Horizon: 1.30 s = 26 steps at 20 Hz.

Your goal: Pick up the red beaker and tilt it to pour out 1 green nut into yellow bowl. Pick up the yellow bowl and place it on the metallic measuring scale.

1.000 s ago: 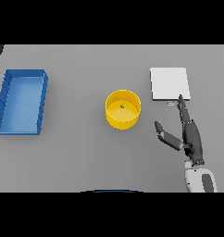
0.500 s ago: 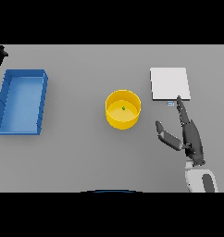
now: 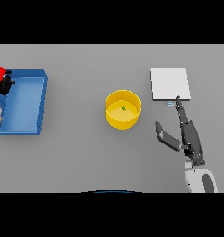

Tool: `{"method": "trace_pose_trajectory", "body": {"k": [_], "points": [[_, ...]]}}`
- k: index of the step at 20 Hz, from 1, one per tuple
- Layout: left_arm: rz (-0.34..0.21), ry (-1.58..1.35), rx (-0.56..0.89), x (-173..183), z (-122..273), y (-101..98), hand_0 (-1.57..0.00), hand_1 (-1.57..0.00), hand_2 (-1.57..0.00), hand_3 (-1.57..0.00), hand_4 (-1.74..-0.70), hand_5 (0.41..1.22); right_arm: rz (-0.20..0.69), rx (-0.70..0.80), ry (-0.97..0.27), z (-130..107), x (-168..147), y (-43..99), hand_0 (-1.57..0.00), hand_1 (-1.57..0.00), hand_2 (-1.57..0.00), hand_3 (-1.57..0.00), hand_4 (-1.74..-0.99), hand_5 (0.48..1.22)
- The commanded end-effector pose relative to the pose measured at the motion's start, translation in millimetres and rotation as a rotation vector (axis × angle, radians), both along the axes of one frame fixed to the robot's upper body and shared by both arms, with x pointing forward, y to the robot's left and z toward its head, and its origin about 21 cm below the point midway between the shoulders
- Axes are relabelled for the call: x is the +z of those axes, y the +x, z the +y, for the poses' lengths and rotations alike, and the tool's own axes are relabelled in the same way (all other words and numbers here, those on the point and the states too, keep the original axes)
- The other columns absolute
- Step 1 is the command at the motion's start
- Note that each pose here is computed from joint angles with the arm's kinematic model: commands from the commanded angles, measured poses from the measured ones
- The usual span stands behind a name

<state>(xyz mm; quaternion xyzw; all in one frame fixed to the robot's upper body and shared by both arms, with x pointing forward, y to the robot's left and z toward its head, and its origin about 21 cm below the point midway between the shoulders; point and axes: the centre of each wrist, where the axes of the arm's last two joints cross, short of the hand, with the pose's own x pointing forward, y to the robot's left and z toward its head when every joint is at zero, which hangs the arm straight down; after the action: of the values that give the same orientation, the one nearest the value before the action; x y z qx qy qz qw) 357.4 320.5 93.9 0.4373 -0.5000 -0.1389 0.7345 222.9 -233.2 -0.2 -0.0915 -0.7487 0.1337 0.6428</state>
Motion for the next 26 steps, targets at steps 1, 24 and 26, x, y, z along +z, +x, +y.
{"method": "trace_pose_trajectory", "body": {"k": [1,24,26], "points": [[0.005,-0.001,0.003,-3,-1,-0.4,-1.57,-1.57,-1.57,-1.55,-1.74,1.039,-0.002,-0.005,-0.001,0,0,-0.8,0.0,0.0,0.0,0.0,-1.203,0.663],[0.15,-0.07,-0.229,20,2,-12.8,-0.03,-0.02,-0.02,-0.02,-0.78,0.685,-0.024,0.121,-0.141,9,17,10.9,0.0,0.0,0.0,0.0,-1.18,0.708],[0.149,-0.079,-0.23,20,-4,-11.3,-0.02,-0.01,-0.01,-0.01,-0.78,0.7,-0.024,0.19,-0.228,10,24,22.2,0.0,0.0,0.0,0.0,-1.221,0.709]]}}
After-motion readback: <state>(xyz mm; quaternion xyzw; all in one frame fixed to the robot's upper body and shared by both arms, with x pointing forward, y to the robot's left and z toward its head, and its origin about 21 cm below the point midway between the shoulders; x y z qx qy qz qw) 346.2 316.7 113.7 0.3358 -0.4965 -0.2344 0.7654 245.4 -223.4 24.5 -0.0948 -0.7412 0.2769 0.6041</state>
